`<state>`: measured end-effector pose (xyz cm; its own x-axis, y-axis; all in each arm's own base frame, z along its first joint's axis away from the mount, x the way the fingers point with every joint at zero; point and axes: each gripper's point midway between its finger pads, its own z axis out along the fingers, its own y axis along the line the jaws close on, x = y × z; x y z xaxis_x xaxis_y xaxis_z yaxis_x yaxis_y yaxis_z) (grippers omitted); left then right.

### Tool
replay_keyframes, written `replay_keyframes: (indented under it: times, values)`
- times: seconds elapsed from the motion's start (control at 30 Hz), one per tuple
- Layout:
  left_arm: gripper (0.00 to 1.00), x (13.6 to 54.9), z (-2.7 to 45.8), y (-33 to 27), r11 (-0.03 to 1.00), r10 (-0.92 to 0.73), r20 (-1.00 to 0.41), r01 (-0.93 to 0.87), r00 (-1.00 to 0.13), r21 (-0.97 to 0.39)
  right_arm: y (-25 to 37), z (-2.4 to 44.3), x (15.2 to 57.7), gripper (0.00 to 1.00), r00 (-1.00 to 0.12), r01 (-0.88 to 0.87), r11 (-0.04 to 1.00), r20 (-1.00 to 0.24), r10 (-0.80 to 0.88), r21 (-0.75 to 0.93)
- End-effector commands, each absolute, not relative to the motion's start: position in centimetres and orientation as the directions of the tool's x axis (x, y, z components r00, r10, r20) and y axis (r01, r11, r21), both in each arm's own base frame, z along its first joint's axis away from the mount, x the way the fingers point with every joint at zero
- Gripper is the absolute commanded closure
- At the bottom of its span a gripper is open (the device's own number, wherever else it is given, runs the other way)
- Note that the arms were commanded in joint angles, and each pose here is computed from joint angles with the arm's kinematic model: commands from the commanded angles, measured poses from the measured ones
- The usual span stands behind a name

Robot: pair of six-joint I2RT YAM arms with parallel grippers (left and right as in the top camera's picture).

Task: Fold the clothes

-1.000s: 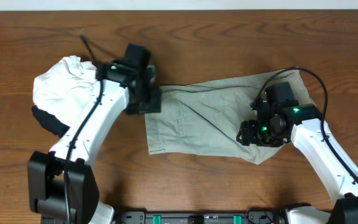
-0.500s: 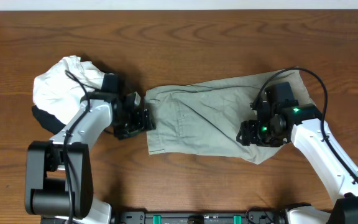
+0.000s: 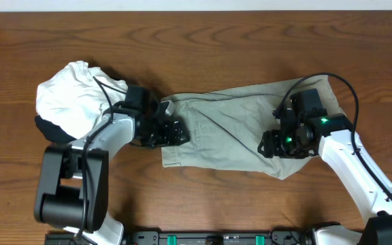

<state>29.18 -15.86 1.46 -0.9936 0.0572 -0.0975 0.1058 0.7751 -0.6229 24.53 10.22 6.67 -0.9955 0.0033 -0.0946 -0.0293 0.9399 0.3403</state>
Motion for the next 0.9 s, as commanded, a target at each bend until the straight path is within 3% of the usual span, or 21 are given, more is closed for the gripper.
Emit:
replay_keyframes:
  times: [0.0, 0.07, 0.13, 0.23, 0.37, 0.47, 0.7, 0.87]
  values:
    - [0.26, 26.8, -3.6, -14.9, 0.825, 0.045, 0.047, 0.011, -0.998, -0.565, 10.4, 7.5, 25.0, 0.37, -0.993, -0.043, 0.929, -0.119, 0.001, 0.367]
    - [0.36, 26.9, -4.1, -15.3, 0.809, 0.048, 0.053, 0.008, -0.997, -0.588, 10.4, 7.5, 25.0, 0.37, -0.993, -0.043, 0.929, -0.119, 0.001, 0.367]
    - [0.55, 26.9, -4.1, -15.5, 0.804, 0.049, 0.053, 0.008, -0.997, -0.595, 10.4, 7.5, 25.0, 0.38, -0.993, -0.043, 0.929, -0.119, 0.001, 0.367]
    - [0.74, 27.2, -3.4, -15.5, 0.800, 0.049, 0.039, 0.016, -0.998, -0.599, 10.4, 7.5, 25.0, 0.39, -0.993, -0.043, 0.929, -0.119, 0.001, 0.367]
    - [0.93, 27.8, -1.0, -15.6, 0.798, 0.049, 0.006, 0.035, -0.999, -0.601, 10.4, 7.5, 25.0, 0.41, -0.993, -0.044, 0.929, -0.120, 0.001, 0.367]
    - [0.94, 28.3, 2.1, -14.9, 0.828, 0.044, -0.022, 0.049, -0.999, -0.559, 10.4, 7.5, 25.1, 0.43, -0.993, -0.044, 0.929, -0.120, 0.001, 0.367]
    - [0.94, 29.2, 11.8, -10.9, 0.934, 0.135, -0.132, 0.171, -0.982, -0.314, 10.0, 8.1, 25.8, 0.43, -0.990, -0.032, 0.929, -0.140, 0.021, 0.369]
    - [0.94, 30.1, 17.8, -10.4, 0.939, 0.173, -0.184, 0.218, -0.968, -0.265, 8.8, 8.8, 26.7, 0.44, -0.986, 0.006, 0.931, -0.150, 0.066, 0.366]
